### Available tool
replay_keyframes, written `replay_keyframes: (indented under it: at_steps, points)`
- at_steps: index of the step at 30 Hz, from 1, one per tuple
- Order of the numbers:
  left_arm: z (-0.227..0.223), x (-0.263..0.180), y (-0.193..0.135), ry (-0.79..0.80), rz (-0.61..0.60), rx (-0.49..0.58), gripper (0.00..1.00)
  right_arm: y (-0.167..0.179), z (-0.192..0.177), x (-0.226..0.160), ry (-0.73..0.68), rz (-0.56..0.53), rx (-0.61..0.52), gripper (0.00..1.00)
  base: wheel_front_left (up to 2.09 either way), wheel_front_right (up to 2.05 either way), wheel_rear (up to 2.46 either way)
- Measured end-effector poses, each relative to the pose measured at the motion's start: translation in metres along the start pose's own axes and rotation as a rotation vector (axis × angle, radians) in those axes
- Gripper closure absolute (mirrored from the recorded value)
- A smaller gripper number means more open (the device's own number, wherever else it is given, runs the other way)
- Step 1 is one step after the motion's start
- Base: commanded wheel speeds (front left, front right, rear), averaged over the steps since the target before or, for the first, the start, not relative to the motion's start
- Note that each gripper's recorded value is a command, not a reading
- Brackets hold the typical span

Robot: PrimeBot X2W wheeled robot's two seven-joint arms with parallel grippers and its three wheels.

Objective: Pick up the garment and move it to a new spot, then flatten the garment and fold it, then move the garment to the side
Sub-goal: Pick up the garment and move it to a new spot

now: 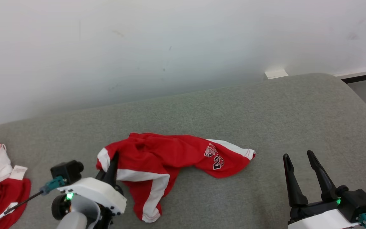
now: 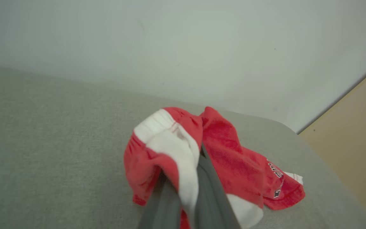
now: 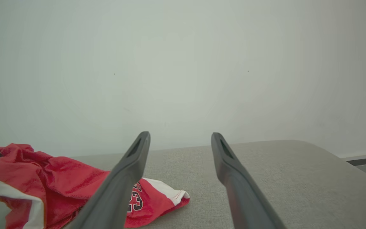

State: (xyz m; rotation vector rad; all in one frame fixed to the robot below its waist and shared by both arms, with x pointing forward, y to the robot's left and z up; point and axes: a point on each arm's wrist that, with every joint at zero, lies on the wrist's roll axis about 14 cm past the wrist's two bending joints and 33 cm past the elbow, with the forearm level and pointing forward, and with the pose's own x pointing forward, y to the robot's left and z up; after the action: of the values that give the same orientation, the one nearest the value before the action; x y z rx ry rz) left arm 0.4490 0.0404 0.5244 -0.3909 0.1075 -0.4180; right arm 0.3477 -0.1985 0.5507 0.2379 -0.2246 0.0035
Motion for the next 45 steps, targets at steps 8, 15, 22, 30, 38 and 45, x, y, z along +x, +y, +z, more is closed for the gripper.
replay_keyframes:
  at_steps: [8,15,22,30,38,45]
  points:
    - [-0.035,-0.027,0.047,0.065,0.112,0.080,0.00,0.023,-0.014,0.011,0.039,0.081,0.005,0.00,0.00,0.00,0.00]
    - [-0.011,-0.035,0.065,-0.022,0.158,0.144,0.00,0.044,-0.019,0.017,0.048,0.145,0.015,0.00,0.00,0.00,0.00]
    - [0.024,-0.053,0.070,-0.156,0.206,0.222,0.00,0.052,-0.017,0.016,0.043,0.167,0.020,0.00,0.00,0.00,0.00]
    - [0.034,-0.096,0.066,-0.242,0.257,0.293,0.00,0.054,-0.022,0.013,0.058,0.171,0.030,0.00,0.00,0.00,0.00]
    - [0.021,-0.116,0.069,-0.211,0.278,0.334,0.00,0.053,-0.033,0.007,0.090,0.167,0.033,0.00,0.00,0.00,0.00]
    - [0.020,-0.114,0.064,-0.218,0.268,0.317,0.00,0.056,-0.036,0.007,0.099,0.176,0.034,0.00,0.00,0.00,0.00]
